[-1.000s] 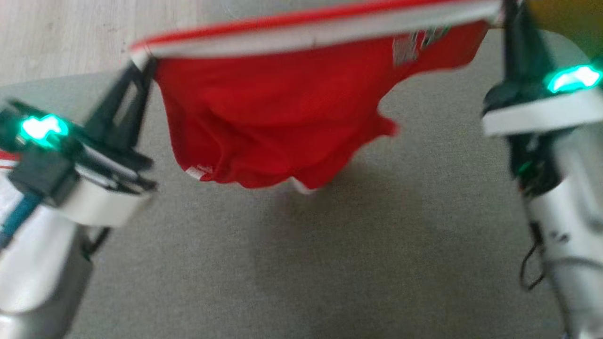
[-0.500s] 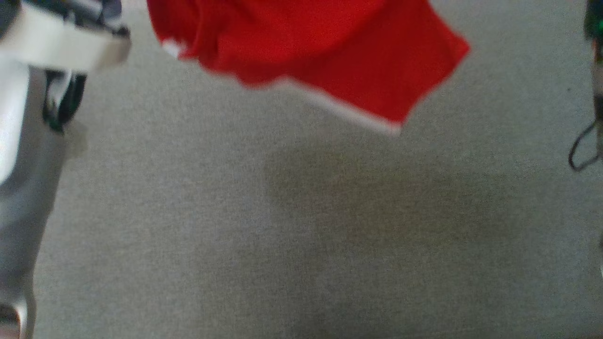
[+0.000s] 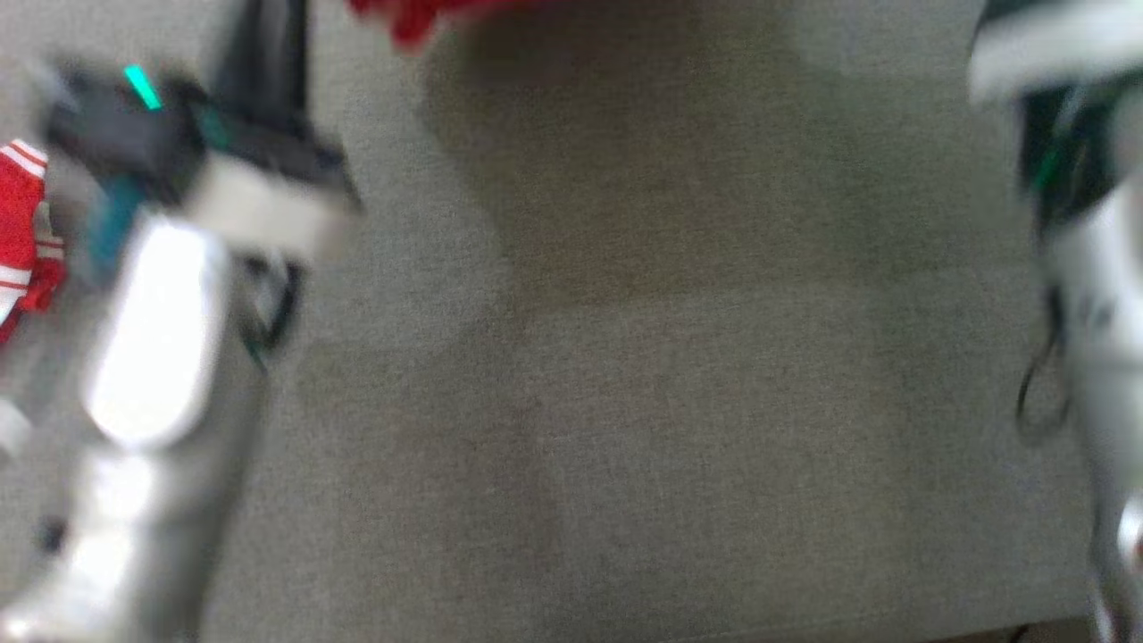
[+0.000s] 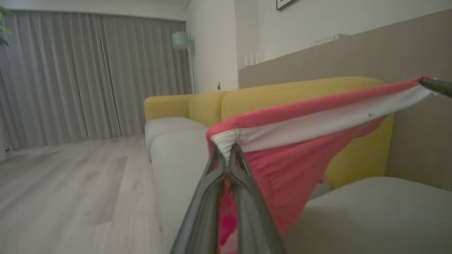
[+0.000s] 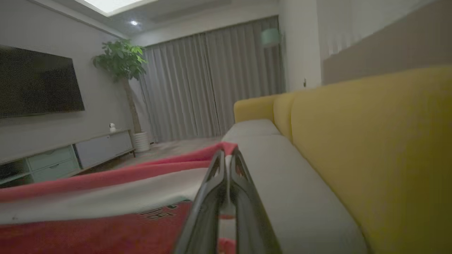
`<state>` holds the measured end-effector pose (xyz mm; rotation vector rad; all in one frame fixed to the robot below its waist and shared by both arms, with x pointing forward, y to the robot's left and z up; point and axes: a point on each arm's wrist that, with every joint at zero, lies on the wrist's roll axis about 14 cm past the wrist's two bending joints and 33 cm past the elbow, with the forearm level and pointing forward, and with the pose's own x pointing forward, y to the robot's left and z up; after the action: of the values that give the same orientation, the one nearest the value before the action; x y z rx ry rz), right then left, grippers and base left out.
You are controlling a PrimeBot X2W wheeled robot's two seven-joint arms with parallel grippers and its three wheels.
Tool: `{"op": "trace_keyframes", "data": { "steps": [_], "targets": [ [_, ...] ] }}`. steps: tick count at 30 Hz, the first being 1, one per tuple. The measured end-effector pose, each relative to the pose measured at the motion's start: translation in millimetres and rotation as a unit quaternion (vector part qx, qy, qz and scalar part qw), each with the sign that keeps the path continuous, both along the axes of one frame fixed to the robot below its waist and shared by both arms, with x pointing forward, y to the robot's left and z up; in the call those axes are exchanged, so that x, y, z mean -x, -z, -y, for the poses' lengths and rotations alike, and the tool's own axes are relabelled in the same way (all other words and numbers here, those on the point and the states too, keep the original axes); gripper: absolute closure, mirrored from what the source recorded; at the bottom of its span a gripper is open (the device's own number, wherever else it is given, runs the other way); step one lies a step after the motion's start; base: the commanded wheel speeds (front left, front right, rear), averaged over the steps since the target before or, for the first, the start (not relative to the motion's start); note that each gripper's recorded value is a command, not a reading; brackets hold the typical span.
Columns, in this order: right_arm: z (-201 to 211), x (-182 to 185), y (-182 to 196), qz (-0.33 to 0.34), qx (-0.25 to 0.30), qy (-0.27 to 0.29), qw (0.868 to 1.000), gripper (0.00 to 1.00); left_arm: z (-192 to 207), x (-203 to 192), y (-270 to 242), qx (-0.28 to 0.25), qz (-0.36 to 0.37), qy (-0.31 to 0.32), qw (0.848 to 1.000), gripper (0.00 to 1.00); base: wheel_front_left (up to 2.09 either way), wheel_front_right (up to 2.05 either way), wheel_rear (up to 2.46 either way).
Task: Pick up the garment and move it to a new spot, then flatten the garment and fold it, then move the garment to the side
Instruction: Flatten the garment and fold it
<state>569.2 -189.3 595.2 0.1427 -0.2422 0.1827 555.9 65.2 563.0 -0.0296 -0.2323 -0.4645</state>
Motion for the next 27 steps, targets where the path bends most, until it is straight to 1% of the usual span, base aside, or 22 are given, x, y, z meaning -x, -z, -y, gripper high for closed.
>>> {"op": "trace_keyframes", "data": {
  "steps": [3,6,9,12,19,22,23,27],
  "targets": [
    [12.7,42.0,78.9,-0.097,-0.037,0.017,0.994,1.00,2.1,39.4,68.9,0.014,-0.096,-0.001,0.995,1.00,0.00,0.00,0.00],
    [16.2,94.4,143.7,-0.182,-0.074,0.034,0.980,1.00,1.5,84.6,125.4,0.025,-0.184,-0.007,0.983,1.00,0.00,0.00,0.00],
    [11.5,137.6,175.0,-0.226,-0.105,0.044,0.967,1.00,-1.2,120.9,154.5,0.031,-0.234,-0.015,0.972,1.00,0.00,0.00,0.00],
    [11.9,163.4,183.3,-0.239,-0.128,0.057,0.961,1.00,-0.4,143.2,159.0,0.039,-0.247,-0.019,0.968,1.00,0.00,0.00,0.00],
    [15.8,204.0,179.3,-0.239,-0.152,0.070,0.957,1.00,-0.2,184.4,152.9,0.045,-0.251,-0.022,0.967,1.00,0.00,0.00,0.00],
    [13.3,211.9,163.7,-0.217,-0.159,0.060,0.961,1.00,-1.6,196.5,145.6,0.046,-0.243,-0.023,0.969,1.00,0.00,0.00,0.00],
    [13.3,211.9,163.7,-0.217,-0.159,0.060,0.961,1.00,-1.6,196.5,145.6,0.046,-0.243,-0.023,0.969,1.00,0.00,0.00,0.00],
    [16.9,206.4,145.4,-0.191,-0.152,0.049,0.969,1.00,2.0,197.6,130.0,0.054,-0.221,-0.017,0.974,1.00,0.00,0.00,0.00]
  ]
}}
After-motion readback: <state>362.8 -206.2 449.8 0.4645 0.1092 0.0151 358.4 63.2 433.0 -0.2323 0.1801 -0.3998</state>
